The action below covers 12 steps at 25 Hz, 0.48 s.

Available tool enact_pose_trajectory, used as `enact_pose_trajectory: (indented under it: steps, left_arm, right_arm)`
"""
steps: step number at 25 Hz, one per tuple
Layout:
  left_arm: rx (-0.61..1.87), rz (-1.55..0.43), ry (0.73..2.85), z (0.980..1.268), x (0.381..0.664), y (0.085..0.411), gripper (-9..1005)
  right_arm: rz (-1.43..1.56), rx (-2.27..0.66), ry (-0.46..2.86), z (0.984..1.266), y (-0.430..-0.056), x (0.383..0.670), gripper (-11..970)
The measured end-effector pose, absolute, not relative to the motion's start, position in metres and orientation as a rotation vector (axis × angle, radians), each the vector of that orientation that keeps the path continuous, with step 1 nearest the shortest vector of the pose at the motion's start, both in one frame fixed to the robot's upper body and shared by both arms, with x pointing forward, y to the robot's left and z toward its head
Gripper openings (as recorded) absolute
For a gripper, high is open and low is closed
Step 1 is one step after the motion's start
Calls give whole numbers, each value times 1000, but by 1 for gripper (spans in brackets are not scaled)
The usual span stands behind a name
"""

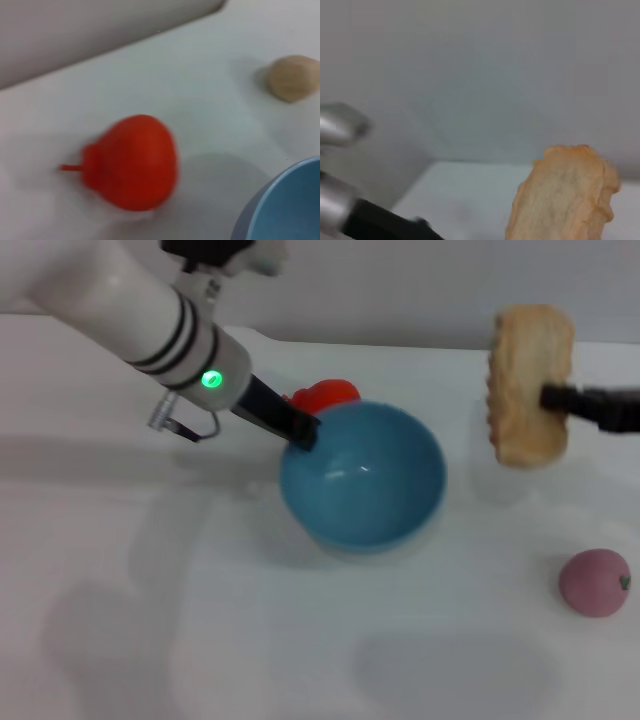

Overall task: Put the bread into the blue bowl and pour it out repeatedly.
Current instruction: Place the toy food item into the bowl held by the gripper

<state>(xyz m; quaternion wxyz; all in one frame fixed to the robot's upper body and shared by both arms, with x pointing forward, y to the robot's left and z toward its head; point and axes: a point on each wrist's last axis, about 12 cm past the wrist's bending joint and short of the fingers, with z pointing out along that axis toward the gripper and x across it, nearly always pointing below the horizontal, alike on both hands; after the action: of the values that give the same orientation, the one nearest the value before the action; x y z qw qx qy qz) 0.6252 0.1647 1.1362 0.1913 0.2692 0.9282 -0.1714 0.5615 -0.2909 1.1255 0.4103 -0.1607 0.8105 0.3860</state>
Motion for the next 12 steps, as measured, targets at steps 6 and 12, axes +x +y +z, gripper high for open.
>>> enact_pose_trajectory:
  steps: [6,12]
  left_arm:
    - [782,-592,2628,1135,624,143,17]
    - [791,-627,2623,1137,624,135,17]
  right_arm:
    - [984,-680,1903,1145,-262,568,113]
    - [958,-935,1860,1135,-229,565,105]
